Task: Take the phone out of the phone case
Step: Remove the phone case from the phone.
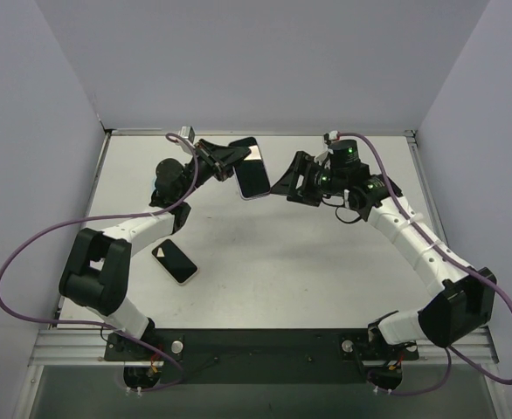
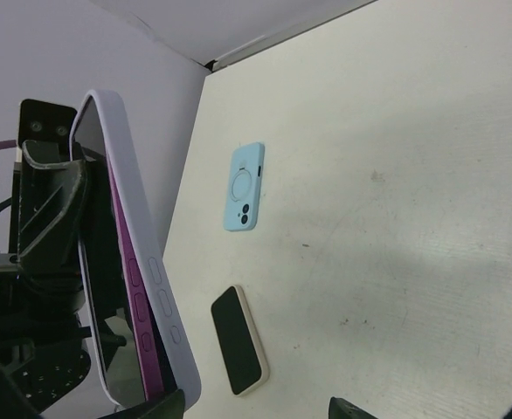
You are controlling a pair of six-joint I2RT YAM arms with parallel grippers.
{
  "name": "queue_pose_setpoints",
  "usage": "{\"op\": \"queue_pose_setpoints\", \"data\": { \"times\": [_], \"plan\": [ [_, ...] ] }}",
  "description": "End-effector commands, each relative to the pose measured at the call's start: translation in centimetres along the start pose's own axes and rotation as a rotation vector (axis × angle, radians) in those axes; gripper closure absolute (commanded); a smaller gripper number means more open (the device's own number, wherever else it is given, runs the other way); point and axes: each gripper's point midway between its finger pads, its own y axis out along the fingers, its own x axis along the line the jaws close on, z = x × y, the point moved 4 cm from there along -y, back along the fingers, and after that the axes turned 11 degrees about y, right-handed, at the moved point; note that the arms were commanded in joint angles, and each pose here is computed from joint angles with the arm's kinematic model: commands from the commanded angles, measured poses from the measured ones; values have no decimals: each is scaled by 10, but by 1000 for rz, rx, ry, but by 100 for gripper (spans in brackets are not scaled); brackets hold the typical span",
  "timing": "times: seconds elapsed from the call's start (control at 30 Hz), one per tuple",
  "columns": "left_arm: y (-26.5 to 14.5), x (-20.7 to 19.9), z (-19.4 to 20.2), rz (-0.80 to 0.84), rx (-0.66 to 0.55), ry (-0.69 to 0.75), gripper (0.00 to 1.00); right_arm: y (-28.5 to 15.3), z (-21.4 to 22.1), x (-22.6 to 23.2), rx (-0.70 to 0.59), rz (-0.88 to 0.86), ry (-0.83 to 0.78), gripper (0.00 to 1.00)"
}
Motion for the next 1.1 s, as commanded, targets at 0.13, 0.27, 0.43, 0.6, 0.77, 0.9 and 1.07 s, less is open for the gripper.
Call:
{"op": "queue_pose_setpoints", "data": {
  "times": [0.13,0.27,0.43,0.6,0.77,0.9,1.07],
  "plan": [
    [-16,-131,22,419,112,-55,100,45,7,-53,22,169,51,42],
    [-16,-126,22,415,107,-74,100,51,7,-38,18,4,83,40],
    [-16,-122,24,420,110,-100,100,63,0,-6,-6,-289,154,39],
    [-15,-114,29,407,118,-115,100,73,-7,16,20,-451,233,41],
    [-15,-110,31,395,122,-110,100,81,-22,40,23,-540,275,46],
    [-15,-106,35,380,135,-95,100,86,-31,58,36,-561,291,51],
    [-15,-101,40,358,159,-67,100,88,-39,77,49,-577,297,69]
  ]
}}
